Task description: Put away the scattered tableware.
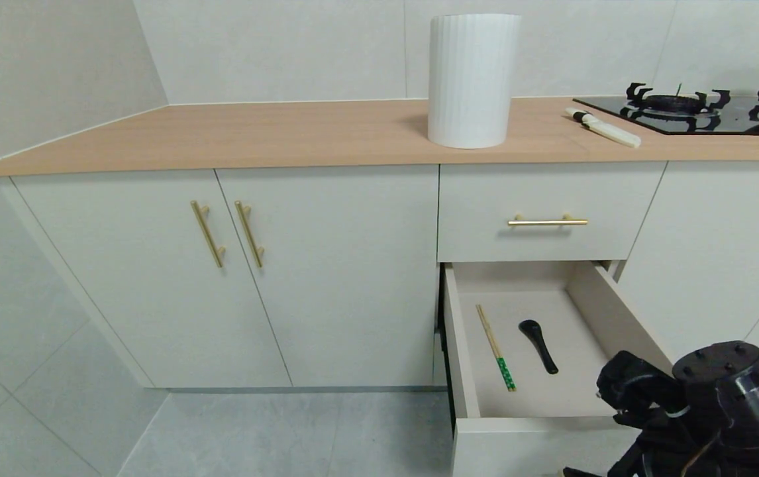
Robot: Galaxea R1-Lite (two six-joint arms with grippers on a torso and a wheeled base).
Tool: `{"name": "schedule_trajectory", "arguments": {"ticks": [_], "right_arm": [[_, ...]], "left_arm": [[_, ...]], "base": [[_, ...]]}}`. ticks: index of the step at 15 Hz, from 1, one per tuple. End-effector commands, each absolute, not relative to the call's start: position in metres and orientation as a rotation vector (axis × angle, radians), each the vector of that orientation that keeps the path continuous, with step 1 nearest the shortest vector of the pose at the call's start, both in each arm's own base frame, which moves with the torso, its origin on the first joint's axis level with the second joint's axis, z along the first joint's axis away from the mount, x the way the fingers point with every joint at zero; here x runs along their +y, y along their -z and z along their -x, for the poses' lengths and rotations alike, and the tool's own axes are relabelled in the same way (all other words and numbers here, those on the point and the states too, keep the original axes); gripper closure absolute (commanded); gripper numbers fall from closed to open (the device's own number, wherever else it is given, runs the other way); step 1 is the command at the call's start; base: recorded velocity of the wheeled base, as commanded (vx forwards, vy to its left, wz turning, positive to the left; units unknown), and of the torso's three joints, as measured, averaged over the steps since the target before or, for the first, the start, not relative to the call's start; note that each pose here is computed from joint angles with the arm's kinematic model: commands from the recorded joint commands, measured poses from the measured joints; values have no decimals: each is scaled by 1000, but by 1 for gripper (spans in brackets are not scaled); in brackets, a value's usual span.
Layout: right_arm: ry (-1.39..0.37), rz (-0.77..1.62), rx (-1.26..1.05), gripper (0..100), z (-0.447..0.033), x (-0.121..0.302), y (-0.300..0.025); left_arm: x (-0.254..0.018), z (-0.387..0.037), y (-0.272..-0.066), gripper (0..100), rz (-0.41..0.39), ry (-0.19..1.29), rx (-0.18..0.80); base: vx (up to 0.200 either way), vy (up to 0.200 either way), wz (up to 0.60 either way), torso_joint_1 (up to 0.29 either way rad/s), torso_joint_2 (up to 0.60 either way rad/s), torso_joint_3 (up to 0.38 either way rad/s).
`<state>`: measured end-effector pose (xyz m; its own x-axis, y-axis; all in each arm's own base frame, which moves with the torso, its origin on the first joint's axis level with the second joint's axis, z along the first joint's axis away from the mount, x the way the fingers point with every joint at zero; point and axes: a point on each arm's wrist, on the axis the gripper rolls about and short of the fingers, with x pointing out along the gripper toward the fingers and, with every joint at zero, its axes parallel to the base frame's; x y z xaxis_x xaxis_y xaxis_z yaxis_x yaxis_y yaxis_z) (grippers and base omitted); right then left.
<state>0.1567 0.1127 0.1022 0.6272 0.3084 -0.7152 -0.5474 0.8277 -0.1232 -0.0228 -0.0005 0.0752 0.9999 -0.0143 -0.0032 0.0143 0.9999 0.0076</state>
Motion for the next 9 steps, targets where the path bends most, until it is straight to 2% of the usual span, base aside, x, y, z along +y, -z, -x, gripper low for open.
{"name": "schedule_trajectory", "arguments": {"ticks": [1, 9], "right_arm": [[-536, 380, 757, 0, -149, 114, -97], [-581, 439, 817, 0, -141, 118, -83]], "left_arm": [[-1, 23, -75, 0, -8, 14, 3], [-1, 23, -75, 0, -8, 14, 3]], "base": [[0, 0, 0, 0, 0, 0], [0, 0, 0, 0, 0, 0]]}}
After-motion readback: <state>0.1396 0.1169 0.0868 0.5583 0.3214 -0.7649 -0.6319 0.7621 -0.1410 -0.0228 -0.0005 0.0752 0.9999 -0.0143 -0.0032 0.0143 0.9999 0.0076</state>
